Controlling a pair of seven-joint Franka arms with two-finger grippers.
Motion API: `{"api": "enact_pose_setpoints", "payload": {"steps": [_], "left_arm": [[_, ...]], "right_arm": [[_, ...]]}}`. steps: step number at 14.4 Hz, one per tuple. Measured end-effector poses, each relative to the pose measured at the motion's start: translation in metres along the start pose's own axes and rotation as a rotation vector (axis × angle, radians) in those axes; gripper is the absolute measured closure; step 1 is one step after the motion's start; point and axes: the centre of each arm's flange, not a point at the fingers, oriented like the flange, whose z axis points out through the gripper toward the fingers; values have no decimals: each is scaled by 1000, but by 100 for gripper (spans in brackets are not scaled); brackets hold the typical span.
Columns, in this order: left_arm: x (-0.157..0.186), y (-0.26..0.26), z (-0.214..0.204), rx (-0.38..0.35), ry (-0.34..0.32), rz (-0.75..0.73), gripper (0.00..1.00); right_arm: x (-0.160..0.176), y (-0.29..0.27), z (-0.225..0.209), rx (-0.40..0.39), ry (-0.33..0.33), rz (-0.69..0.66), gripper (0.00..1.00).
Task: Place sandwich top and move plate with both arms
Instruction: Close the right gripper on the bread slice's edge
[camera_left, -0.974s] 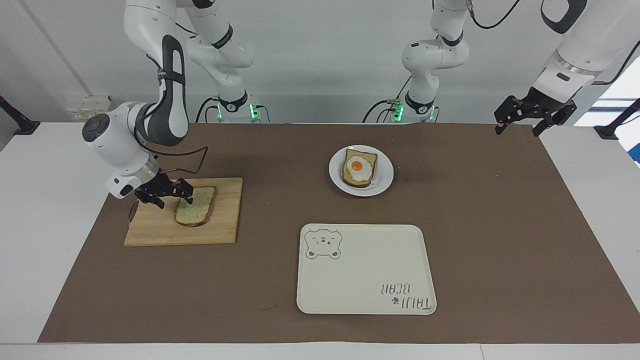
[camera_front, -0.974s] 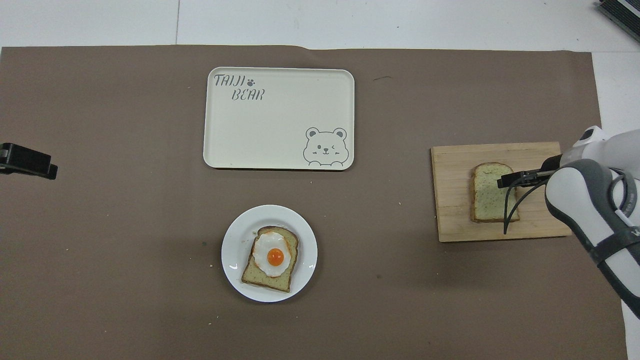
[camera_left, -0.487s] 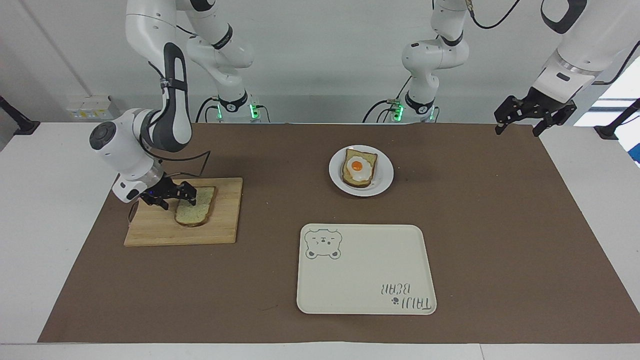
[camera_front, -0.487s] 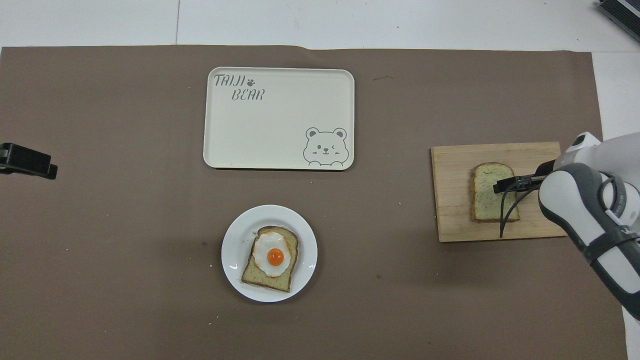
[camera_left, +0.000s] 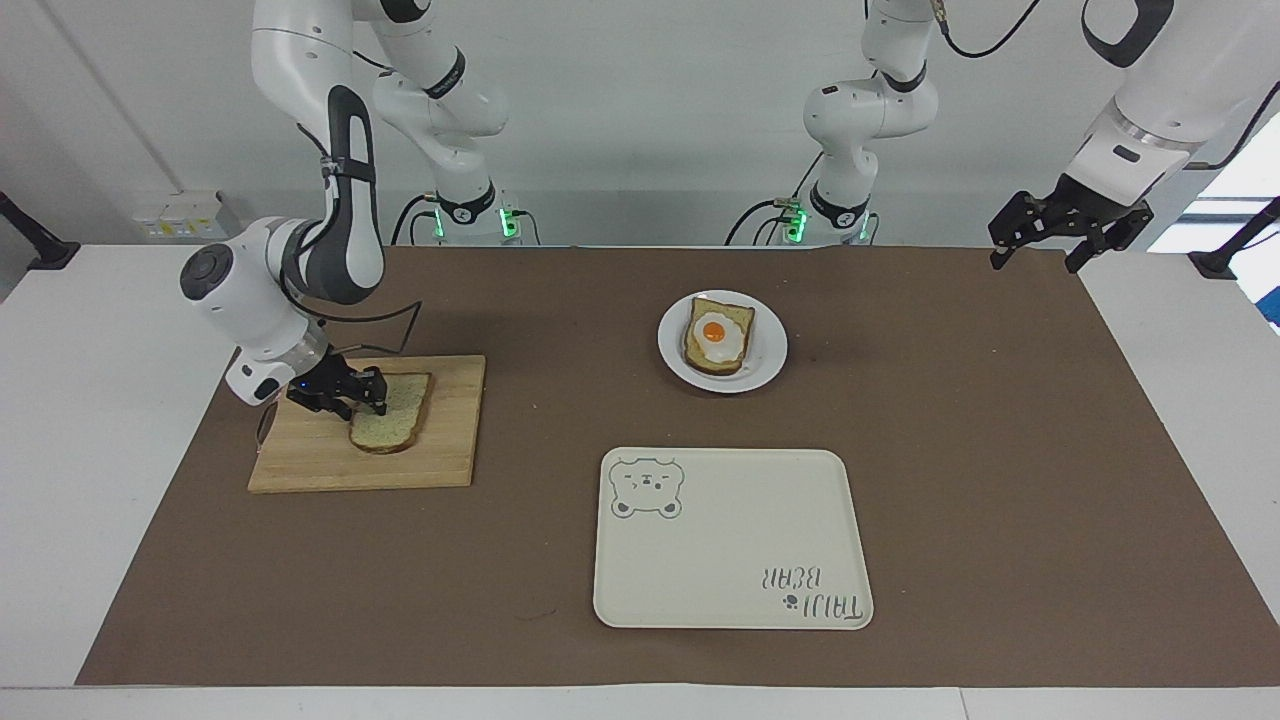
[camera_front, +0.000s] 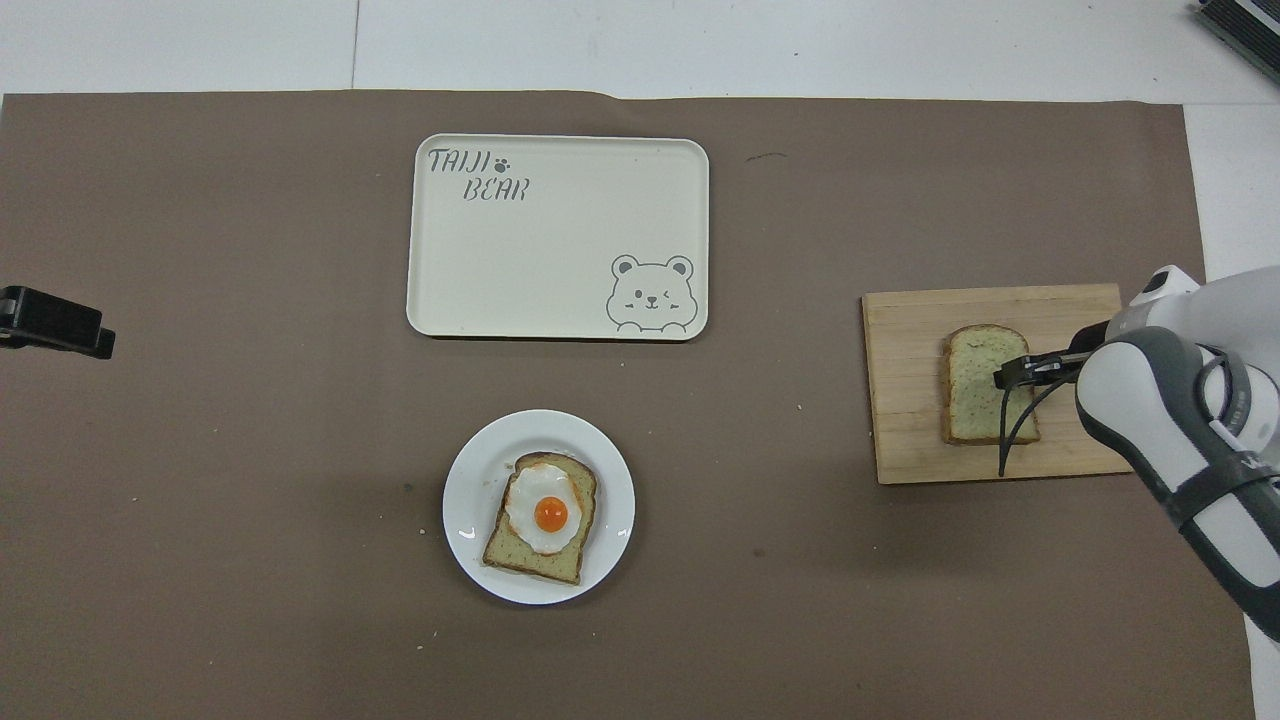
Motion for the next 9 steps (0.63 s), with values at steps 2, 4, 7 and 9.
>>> {"api": "enact_pose_setpoints", "payload": {"steps": [2, 4, 7, 9], "left_arm": [[0, 0, 0, 0, 0, 0, 0], [0, 0, 0, 0, 0, 0, 0], [0, 0, 0, 0, 0, 0, 0], [0, 0, 0, 0, 0, 0, 0]], "right_arm": [[0, 2, -2, -1, 4, 4, 71], [0, 2, -3, -1, 6, 4, 76], [-1, 6, -4, -2, 8, 11, 83], [-1, 6, -4, -2, 8, 11, 94]]}}
